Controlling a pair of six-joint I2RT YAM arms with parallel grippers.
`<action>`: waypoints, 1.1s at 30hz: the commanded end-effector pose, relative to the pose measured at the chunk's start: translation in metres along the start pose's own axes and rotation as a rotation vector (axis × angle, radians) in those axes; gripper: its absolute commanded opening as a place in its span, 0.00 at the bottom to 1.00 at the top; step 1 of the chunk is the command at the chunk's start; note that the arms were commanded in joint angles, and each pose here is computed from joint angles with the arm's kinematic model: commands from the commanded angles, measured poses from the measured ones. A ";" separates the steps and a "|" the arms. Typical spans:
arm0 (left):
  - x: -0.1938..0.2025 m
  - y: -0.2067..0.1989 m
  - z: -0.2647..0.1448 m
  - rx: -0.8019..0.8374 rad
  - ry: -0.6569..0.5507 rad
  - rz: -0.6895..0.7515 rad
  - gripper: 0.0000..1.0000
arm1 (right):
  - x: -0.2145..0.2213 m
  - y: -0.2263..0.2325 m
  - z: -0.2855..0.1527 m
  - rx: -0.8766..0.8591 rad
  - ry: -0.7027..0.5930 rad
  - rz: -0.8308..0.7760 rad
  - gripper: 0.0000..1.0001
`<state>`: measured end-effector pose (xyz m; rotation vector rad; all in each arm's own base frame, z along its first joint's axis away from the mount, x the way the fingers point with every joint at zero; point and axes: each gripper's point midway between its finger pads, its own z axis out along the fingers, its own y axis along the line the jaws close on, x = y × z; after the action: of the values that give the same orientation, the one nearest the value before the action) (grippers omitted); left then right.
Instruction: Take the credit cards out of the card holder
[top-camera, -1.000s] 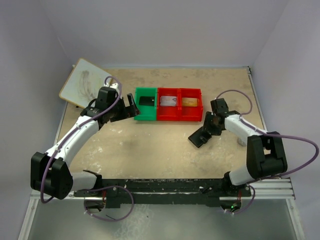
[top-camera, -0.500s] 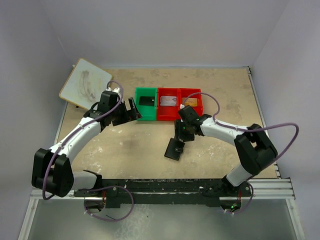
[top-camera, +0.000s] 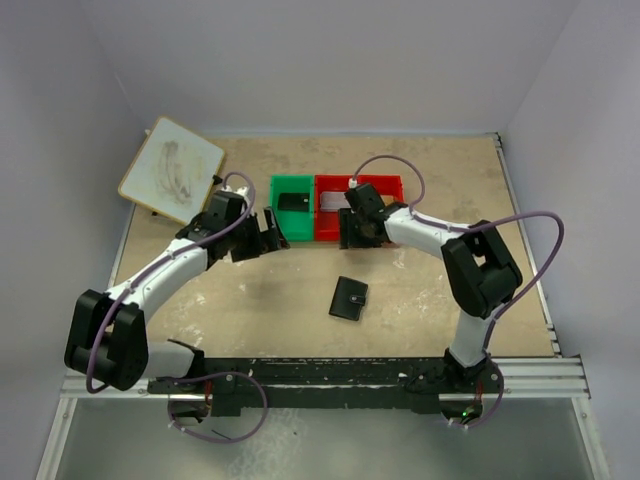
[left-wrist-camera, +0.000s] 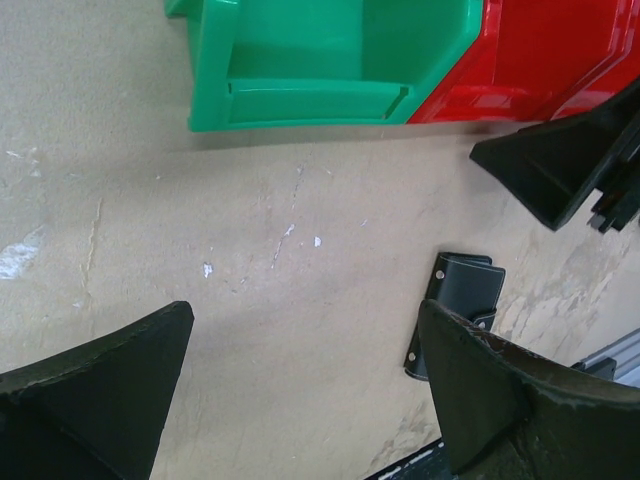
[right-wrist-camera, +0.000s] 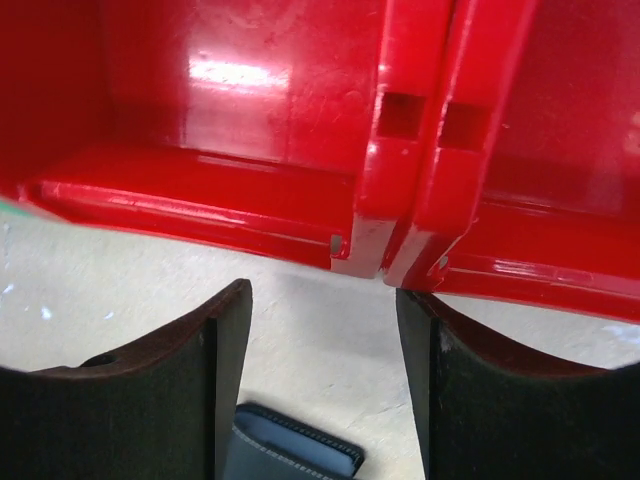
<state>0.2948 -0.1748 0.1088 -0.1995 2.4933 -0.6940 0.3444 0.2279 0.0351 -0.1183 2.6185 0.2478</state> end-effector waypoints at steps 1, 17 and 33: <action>-0.002 -0.016 0.001 0.061 -0.028 0.006 0.91 | -0.034 -0.013 0.001 0.026 -0.077 -0.042 0.63; 0.056 -0.058 0.037 0.104 0.011 0.027 0.85 | 0.002 -0.007 -0.070 -0.112 -0.096 0.098 0.58; 0.096 -0.084 0.067 0.211 0.108 0.021 0.58 | 0.123 0.043 -0.107 -0.216 0.108 0.165 0.47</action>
<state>0.2487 -0.2822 0.0492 -0.0882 2.5478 -0.8690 0.2030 0.2394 0.0862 -0.0337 2.6228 0.5714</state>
